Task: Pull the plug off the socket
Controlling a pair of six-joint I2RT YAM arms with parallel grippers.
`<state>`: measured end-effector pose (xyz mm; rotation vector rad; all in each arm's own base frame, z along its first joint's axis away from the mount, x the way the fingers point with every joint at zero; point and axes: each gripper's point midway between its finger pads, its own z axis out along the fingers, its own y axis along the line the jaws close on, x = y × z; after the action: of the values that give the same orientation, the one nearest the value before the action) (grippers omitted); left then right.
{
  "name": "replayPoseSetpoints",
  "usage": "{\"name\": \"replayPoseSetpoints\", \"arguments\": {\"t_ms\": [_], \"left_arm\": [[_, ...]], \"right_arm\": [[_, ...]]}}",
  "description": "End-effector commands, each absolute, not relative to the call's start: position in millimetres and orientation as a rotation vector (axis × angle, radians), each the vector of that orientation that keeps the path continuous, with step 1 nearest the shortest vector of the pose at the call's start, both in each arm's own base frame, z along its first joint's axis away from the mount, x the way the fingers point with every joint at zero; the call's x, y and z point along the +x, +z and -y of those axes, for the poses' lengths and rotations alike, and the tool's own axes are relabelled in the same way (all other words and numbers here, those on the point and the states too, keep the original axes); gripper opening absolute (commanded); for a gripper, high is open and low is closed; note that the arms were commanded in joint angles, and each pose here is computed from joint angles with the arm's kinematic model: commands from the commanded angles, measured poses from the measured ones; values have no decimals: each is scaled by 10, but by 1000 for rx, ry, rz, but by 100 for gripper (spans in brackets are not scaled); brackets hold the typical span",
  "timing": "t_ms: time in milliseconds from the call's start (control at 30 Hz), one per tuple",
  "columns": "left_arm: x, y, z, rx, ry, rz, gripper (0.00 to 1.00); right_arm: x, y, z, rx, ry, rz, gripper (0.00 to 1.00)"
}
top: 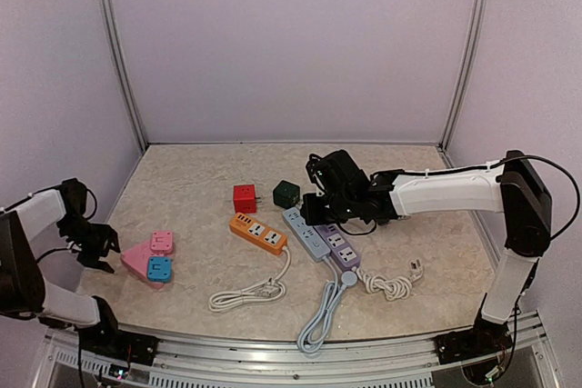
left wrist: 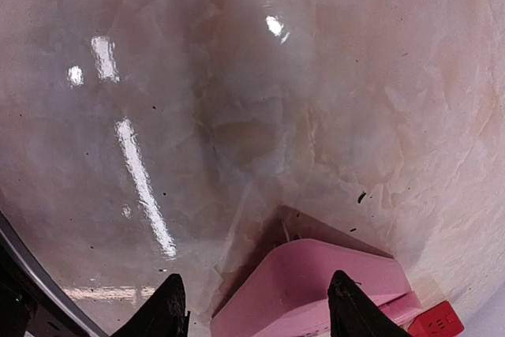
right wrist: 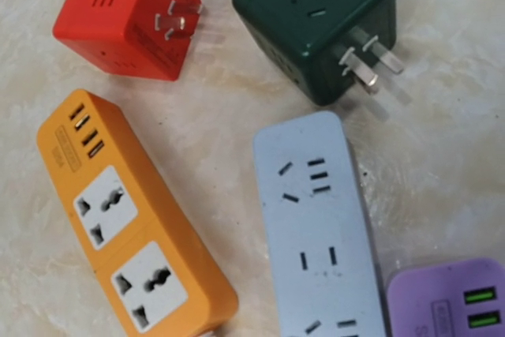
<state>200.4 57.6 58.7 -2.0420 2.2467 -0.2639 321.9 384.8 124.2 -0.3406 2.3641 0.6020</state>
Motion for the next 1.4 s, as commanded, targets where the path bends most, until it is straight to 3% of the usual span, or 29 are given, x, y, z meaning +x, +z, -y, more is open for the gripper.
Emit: {"name": "replayPoseSetpoints", "arguments": {"t_ms": [0,500,1133,1367], "left_arm": [[2119,552,-552,-2201,-356,-2093,57],[2366,395,-384,-2204,-379,-2144,56],[2457,388,957,-1982,-404,-2429,56],[2481,593,620,-1749,-294,-2510,69]], "right_arm": [[3186,1370,-3839,-346,612,-2331,15],[3193,1329,-3825,-332,602,-2337,15],[3236,1310,-4141,-369,684,-2354,15],[3098,1270,-4568,-429,880,-2366,17]]}}
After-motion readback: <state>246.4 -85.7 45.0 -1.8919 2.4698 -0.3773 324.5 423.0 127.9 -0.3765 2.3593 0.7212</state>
